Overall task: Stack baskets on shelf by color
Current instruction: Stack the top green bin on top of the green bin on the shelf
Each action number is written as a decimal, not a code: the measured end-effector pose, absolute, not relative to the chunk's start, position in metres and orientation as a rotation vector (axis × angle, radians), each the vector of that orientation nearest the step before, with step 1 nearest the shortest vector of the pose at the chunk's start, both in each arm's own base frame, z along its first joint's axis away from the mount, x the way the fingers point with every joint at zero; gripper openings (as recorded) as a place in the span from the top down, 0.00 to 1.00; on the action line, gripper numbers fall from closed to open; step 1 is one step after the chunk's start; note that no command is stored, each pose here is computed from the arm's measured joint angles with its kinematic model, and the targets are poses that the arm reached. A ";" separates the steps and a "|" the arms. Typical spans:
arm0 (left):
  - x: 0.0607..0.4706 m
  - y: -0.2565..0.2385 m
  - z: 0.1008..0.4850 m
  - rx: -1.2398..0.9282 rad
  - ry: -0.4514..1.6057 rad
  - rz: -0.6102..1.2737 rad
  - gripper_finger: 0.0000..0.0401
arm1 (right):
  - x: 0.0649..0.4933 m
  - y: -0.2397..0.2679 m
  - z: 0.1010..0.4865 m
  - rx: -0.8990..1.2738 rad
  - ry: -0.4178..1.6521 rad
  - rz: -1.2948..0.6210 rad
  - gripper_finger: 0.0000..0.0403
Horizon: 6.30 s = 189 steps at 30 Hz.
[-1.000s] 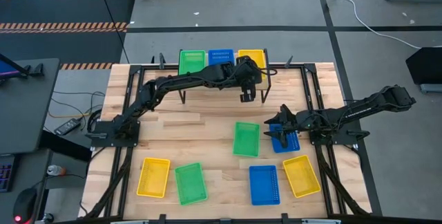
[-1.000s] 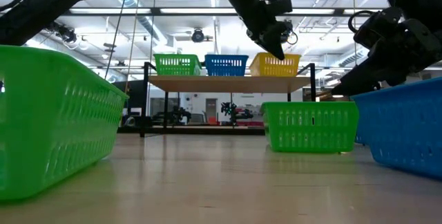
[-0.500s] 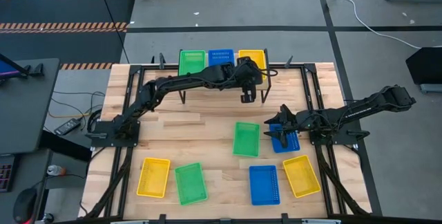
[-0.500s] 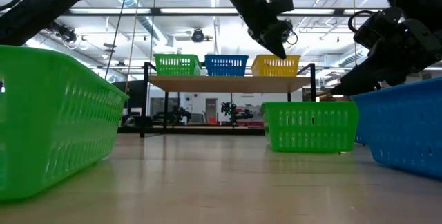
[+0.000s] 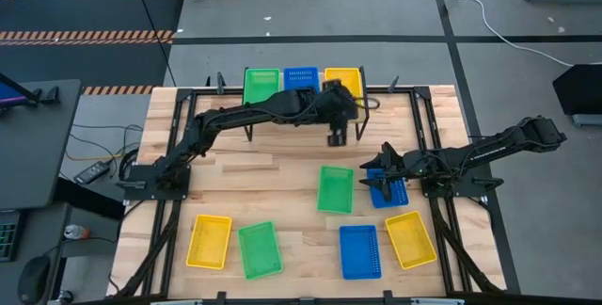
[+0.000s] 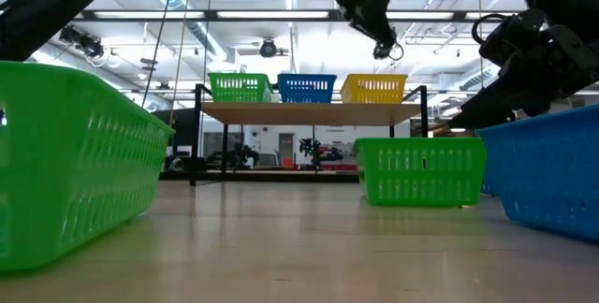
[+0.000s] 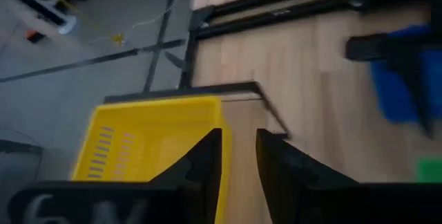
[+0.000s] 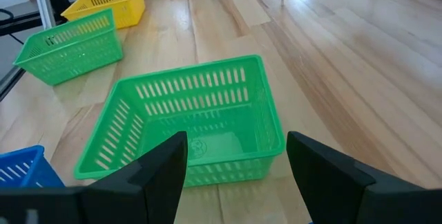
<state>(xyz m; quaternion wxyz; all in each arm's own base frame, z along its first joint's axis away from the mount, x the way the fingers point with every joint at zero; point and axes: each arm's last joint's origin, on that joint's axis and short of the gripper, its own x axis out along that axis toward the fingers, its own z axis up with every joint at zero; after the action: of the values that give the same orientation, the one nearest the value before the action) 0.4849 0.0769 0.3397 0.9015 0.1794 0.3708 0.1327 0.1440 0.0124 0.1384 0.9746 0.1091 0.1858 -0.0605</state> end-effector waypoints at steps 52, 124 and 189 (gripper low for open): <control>0.483 -0.092 0.171 0.164 1.111 -0.112 0.63 | 0.145 0.011 0.134 0.164 0.402 -0.173 0.37; 0.438 -0.070 0.311 0.772 1.258 0.250 0.99 | 0.145 0.010 0.133 0.147 0.416 -0.179 0.37; 0.278 0.139 0.373 0.240 1.308 0.332 0.98 | 0.146 0.009 0.135 0.125 0.391 -0.207 0.37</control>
<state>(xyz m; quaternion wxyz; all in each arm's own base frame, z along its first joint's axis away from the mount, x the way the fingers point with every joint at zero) 0.2784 0.1388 0.3732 0.7743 0.1109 0.6039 0.1531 0.1460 0.0093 0.1346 0.9737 0.0621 0.1937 -0.1028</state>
